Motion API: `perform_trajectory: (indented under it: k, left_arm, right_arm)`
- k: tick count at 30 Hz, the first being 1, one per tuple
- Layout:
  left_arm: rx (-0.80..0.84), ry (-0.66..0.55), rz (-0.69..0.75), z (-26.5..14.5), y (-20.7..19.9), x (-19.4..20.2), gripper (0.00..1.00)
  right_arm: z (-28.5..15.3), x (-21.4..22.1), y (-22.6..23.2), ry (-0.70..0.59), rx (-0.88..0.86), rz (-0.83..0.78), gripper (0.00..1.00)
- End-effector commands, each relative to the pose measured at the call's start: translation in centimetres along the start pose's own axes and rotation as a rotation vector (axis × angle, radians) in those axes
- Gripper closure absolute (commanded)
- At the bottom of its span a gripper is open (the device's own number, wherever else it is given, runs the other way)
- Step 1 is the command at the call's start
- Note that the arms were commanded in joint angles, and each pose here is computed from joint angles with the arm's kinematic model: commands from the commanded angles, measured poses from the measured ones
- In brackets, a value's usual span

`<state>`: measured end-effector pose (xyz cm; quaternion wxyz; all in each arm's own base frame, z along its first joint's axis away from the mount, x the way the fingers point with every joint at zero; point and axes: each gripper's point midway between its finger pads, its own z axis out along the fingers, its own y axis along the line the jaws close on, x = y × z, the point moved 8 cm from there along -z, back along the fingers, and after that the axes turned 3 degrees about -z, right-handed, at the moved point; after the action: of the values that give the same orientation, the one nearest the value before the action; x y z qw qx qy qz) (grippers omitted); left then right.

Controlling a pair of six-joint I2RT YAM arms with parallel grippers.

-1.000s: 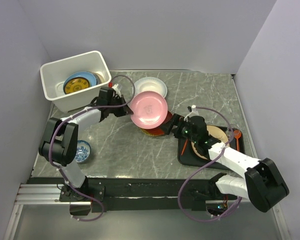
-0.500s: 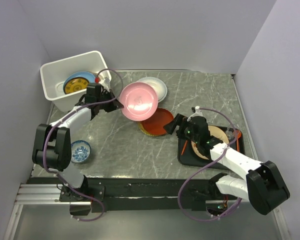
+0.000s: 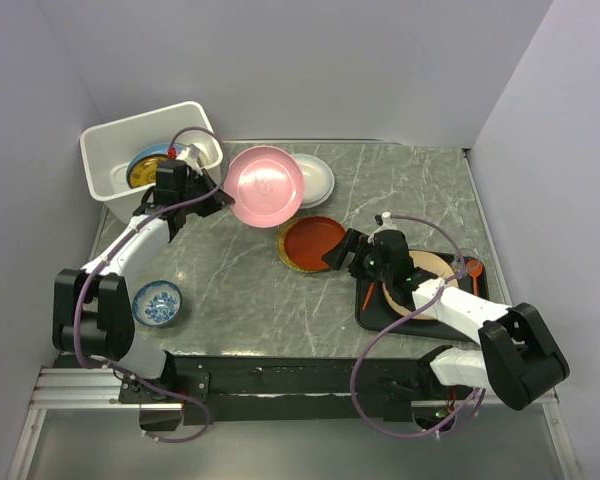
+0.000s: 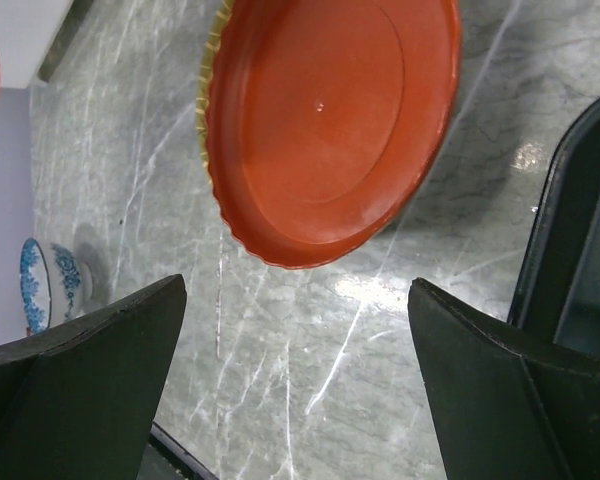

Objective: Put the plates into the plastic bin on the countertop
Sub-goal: Place the plate in the plastic bin.

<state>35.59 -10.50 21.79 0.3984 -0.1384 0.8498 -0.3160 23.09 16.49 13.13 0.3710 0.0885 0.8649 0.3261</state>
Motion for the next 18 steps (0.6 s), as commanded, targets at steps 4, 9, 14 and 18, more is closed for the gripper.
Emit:
perform_trajectory:
  k: [4,9,14,18]
  left_arm:
    - [0.053,-0.146,0.011,-1.9,-2.9,-4.1,0.99]
    - [0.045,-0.168,-0.006,-1.9,-3.2,-4.8,0.99]
    - [0.015,-0.209,-0.033,-2.1,-3.1,-5.3,0.99]
    - [0.011,-0.249,-0.051,-2.7,-3.2,-5.9,0.99]
  right_arm:
    - [-0.1,-1.1,1.0,-0.054,-0.052,-0.011,0.02]
    - [-0.7,-0.9,0.7,-0.06,-0.043,-0.011,0.01]
    - [-1.3,-0.6,0.5,-0.064,-0.037,-0.013,0.01]
    - [-2.0,-0.4,0.3,-0.075,-0.036,-0.017,0.01]
